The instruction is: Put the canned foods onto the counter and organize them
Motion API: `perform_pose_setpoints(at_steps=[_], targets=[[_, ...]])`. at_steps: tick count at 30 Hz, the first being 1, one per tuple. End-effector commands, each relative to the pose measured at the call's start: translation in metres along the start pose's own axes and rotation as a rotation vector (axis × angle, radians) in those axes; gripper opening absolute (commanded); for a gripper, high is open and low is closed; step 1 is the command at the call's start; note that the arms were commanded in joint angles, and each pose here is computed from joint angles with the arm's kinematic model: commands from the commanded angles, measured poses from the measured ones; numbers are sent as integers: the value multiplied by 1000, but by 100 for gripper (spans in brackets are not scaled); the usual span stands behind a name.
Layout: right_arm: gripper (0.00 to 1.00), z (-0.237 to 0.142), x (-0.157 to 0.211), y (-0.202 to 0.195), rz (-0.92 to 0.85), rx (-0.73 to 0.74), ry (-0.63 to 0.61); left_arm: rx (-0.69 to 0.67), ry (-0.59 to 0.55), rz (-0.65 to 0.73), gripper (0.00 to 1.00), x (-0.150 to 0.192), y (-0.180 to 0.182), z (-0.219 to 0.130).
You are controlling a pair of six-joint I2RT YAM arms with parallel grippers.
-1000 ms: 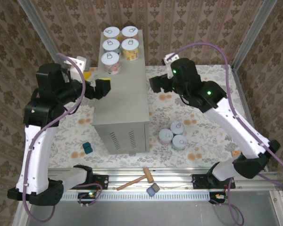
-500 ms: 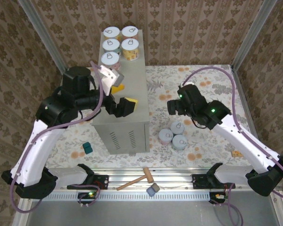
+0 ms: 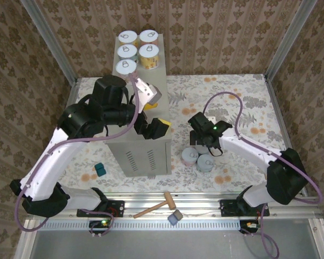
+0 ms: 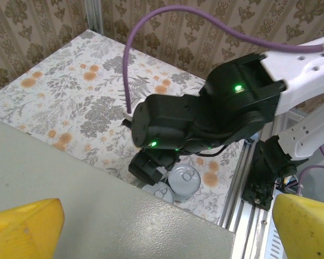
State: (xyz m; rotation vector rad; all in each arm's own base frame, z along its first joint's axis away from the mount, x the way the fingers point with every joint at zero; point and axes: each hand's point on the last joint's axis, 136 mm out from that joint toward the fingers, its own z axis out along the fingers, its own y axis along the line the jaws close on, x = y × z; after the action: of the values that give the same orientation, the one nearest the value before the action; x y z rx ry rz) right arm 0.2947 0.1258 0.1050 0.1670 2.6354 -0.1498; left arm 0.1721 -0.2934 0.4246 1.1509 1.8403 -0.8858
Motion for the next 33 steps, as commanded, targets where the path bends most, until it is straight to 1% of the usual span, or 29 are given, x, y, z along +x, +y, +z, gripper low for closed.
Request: perform_pose_setpoints(at_steps=[1, 6, 13, 15, 18, 22, 24, 25, 29, 33], targets=[[100, 14, 0, 1, 103, 15, -18, 19, -4, 46, 100, -5, -9, 0], [100, 34, 12, 2, 108, 47, 20, 27, 48, 82, 100, 1, -15, 10], [99, 50, 24, 11, 123, 23, 63, -14, 83, 132, 100, 7, -12, 14], [97, 52, 25, 12, 120, 22, 67, -21, 82, 141, 100, 6, -12, 14], [89, 53, 24, 14, 114, 16, 67, -26, 82, 146, 100, 6, -11, 14], [77, 57, 11, 21, 88, 7, 66, -43, 86, 156, 100, 7, -8, 14], [74, 59, 2, 22, 82, 6, 63, -53, 90, 159, 100, 7, -6, 14], [72, 63, -9, 26, 88, -11, 41, -58, 92, 162, 100, 7, -5, 14], [72, 75, -35, 28, 69, -9, 24, -83, 97, 164, 100, 8, -2, 11], [78, 91, -55, 31, 31, 12, 31, -101, 108, 163, 100, 11, 2, 10]])
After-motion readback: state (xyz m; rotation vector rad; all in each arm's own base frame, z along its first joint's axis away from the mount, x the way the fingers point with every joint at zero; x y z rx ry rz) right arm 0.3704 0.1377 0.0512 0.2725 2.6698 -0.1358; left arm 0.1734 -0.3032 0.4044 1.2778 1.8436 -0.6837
